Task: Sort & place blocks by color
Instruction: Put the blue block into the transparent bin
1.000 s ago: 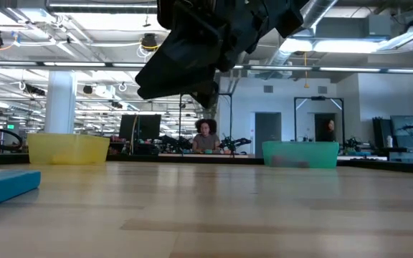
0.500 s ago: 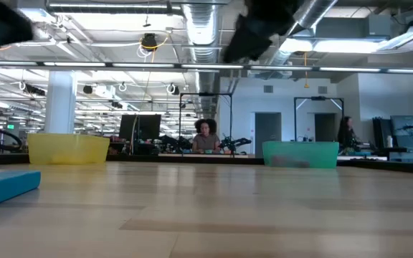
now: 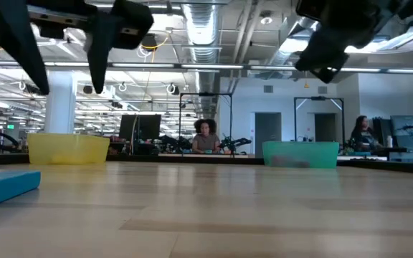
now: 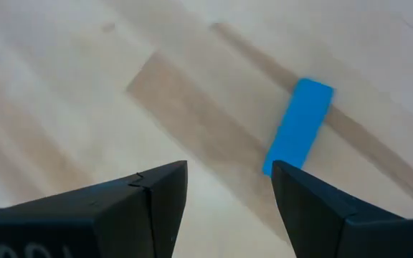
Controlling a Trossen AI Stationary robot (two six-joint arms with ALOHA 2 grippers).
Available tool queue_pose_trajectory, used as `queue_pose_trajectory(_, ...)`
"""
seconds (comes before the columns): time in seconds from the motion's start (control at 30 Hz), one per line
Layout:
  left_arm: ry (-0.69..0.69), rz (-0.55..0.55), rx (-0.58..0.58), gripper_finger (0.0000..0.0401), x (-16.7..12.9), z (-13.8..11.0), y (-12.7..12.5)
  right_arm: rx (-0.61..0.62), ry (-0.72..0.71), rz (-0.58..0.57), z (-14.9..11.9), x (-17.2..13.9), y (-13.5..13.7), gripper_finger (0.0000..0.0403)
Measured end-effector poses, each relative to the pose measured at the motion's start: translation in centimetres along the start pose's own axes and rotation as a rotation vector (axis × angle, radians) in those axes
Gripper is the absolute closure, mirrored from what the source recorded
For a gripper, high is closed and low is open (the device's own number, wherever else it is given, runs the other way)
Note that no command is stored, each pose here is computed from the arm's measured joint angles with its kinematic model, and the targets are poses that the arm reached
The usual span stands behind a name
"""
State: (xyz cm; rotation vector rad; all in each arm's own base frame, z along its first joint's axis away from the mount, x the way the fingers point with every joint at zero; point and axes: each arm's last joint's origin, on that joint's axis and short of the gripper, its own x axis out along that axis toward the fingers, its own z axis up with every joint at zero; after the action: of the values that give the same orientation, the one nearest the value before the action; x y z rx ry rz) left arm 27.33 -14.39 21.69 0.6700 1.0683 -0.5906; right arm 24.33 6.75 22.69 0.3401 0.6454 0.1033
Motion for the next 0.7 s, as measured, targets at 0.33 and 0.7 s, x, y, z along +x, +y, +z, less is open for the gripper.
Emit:
queue_pose_trajectory(0.33,0.019,-0.162,0.2,0.0214,3.3,0.1,-0.5,0.028,0.03,-0.042,-2.1,0.6,1.8,0.0305)
queue_pose_trajectory(0.7,0.069,-0.182,0.272,0.0214,5.8,0.5,-2.0,0.065,0.012,-0.058,-2.6,1.1,2.6,0.0305)
